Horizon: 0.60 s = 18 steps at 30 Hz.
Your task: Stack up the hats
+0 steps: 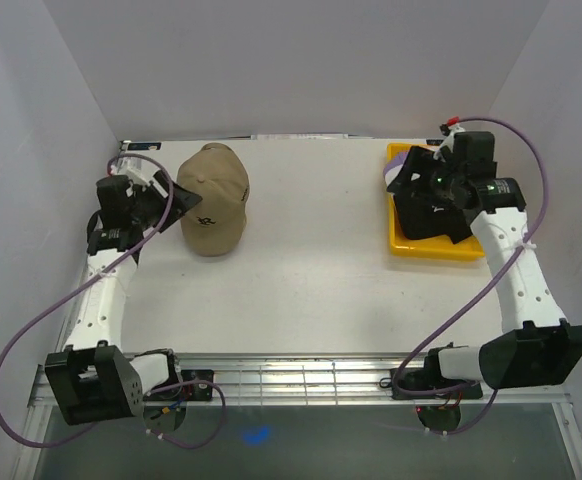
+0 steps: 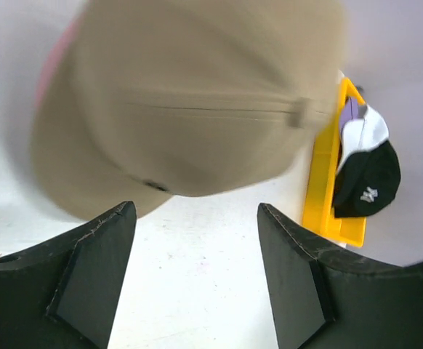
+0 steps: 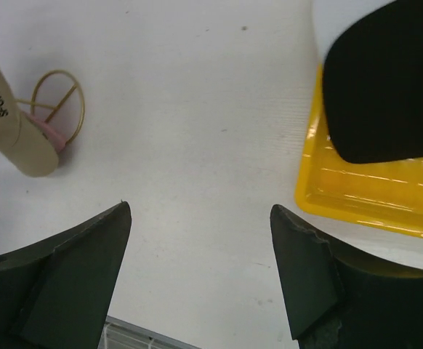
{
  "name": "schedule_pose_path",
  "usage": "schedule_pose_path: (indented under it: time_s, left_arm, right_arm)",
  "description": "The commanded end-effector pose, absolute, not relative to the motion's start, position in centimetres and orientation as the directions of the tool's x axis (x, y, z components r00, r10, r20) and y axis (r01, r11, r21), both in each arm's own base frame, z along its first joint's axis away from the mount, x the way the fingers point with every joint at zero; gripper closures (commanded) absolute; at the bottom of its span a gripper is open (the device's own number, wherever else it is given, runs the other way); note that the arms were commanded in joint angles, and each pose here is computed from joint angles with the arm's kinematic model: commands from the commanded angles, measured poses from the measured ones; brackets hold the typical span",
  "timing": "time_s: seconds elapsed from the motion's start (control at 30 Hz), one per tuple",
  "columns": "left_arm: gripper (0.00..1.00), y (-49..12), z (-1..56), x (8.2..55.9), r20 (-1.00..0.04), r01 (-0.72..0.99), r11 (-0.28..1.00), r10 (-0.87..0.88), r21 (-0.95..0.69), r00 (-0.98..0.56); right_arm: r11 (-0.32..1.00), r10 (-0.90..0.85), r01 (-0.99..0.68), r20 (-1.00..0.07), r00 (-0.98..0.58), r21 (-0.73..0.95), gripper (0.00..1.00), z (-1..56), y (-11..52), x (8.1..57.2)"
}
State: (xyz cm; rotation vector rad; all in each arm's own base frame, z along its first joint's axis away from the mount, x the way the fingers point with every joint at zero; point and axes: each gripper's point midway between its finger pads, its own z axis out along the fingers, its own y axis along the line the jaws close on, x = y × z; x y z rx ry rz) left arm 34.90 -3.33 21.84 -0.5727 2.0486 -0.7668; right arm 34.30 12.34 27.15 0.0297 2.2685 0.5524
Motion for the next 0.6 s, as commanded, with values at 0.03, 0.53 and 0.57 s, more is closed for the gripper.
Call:
schedule_pose_path:
  time_s: [0.03,0.53,0.57]
  left_arm:
    - [0.22,-8.3,27.7,35.2,-0.699,0.035,0.791,-0.517,-0.61,-0.495]
    - [0.22,-24.4,29.9,30.3,-0.821,0.357,0.832,-0.186,-0.424,-0.54]
    - [0.22,-25.0,29.9,29.7,-0.822,0.378,0.824,-0.172,-0.422,-0.542]
  right_arm:
    - [0.914,0.31,0.03,-0.647,-0.697,0.405,0.18,26.1,5.2,34.0]
    - [0.702,0.712,0.505,-0.477,-0.515,0.503,0.21,21.4,-10.3,38.3]
    - [0.697,0.717,0.517,-0.474,-0.51,0.497,0.21,21.2,-10.7,38.7]
